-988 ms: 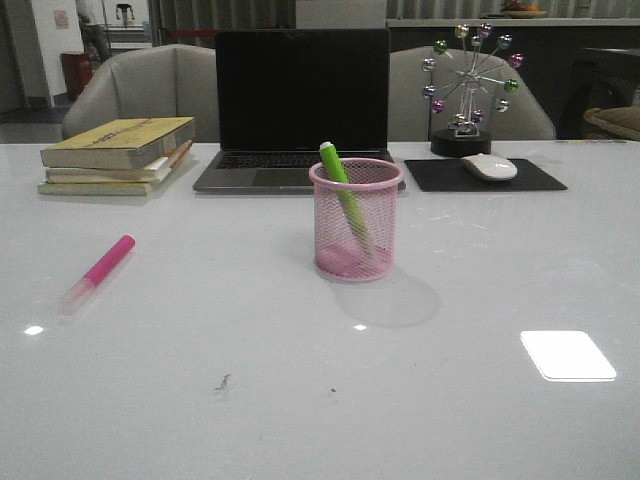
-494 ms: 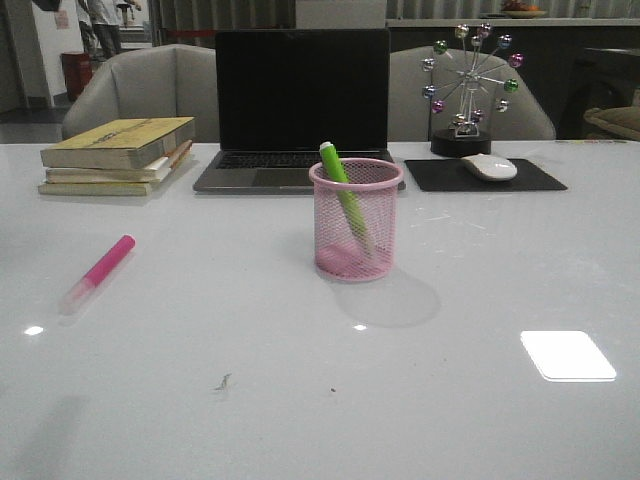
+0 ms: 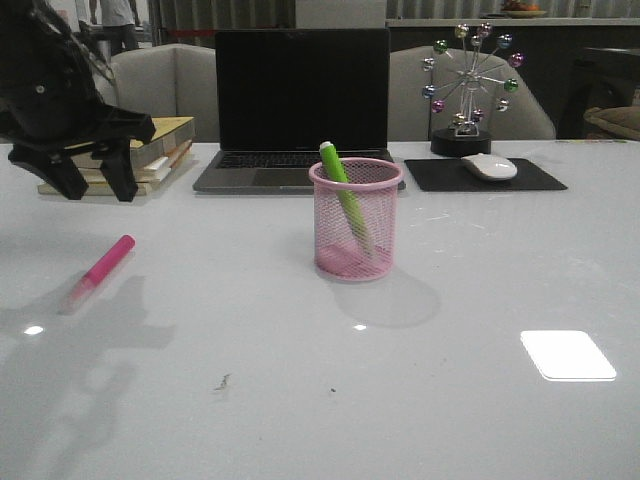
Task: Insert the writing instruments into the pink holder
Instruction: 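Lower the left gripper onto the pink highlighter and close on it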
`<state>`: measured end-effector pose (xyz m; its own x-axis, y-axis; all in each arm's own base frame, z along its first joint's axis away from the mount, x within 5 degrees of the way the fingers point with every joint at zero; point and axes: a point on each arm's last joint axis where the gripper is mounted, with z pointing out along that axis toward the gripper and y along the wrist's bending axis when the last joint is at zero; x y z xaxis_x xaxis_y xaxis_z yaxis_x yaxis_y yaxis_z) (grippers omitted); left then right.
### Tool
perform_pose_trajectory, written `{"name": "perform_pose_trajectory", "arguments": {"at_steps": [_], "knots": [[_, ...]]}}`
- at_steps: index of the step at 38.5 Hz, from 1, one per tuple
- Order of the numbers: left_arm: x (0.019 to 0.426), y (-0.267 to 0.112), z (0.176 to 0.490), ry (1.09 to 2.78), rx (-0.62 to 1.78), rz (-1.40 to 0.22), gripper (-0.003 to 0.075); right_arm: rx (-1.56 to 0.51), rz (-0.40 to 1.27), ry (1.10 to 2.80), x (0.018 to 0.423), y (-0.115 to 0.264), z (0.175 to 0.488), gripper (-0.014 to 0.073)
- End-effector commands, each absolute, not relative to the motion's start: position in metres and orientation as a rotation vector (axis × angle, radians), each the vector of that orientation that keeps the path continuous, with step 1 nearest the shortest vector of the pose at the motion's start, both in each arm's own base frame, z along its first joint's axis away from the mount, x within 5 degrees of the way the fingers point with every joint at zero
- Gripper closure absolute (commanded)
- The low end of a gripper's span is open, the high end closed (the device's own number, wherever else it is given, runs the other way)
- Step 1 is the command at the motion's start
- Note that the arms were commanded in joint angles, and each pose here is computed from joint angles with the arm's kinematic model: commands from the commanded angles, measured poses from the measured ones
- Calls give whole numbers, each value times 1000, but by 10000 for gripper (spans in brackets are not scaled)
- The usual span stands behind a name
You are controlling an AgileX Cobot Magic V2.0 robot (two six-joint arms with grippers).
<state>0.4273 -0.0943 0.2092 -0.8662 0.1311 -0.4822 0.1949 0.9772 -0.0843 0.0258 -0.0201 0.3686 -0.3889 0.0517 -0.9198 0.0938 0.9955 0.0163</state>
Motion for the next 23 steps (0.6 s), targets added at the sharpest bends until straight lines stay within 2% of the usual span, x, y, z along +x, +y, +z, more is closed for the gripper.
{"name": "perform_pose_trajectory", "arguments": {"at_steps": [1,23], "knots": [[434,-101,234,2523,196,-224,295,99,-70,1908,28,-21,379,202],[442,-104,192,2621,173,-245,295,101,-72,1916,27,-22,378,202]]}}
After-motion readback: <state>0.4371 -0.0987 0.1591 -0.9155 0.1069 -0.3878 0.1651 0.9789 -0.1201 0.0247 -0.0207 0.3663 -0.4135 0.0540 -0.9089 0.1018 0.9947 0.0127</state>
